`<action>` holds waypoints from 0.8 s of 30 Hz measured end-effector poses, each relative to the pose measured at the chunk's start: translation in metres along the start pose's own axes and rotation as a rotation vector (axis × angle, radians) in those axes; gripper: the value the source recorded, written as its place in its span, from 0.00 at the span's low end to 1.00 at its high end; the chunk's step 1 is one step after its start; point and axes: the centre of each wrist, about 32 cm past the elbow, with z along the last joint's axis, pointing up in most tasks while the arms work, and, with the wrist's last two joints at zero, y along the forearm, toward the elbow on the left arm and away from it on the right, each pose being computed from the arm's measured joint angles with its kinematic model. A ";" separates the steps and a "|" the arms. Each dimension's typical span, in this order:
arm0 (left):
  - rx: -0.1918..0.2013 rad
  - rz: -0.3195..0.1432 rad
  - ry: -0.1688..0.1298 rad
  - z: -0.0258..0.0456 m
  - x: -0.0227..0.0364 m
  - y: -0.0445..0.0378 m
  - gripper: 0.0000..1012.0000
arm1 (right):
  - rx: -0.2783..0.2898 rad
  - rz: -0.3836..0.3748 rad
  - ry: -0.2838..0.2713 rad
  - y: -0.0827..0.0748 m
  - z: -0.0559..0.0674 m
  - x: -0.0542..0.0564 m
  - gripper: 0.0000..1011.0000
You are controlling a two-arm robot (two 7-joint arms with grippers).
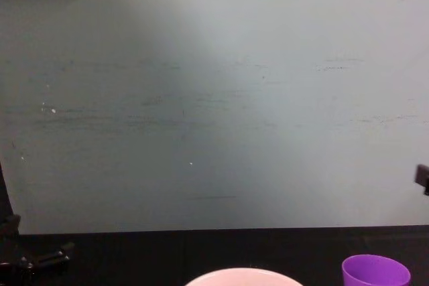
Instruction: Pick up the cup and pour the mung beans from the cup into the bowl.
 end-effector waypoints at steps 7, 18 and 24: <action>0.000 0.000 0.000 0.0000 0.0000 0.0000 0.99 | -0.031 -0.104 -0.004 -0.001 -0.011 0.008 0.99; 0.000 0.000 0.000 0.0000 0.0000 0.0000 0.99 | -0.057 -0.176 -0.012 0.002 -0.025 0.019 0.99; 0.000 0.000 0.000 0.0000 0.0000 0.0000 0.99 | -0.066 -0.176 -0.019 0.004 -0.028 0.019 0.99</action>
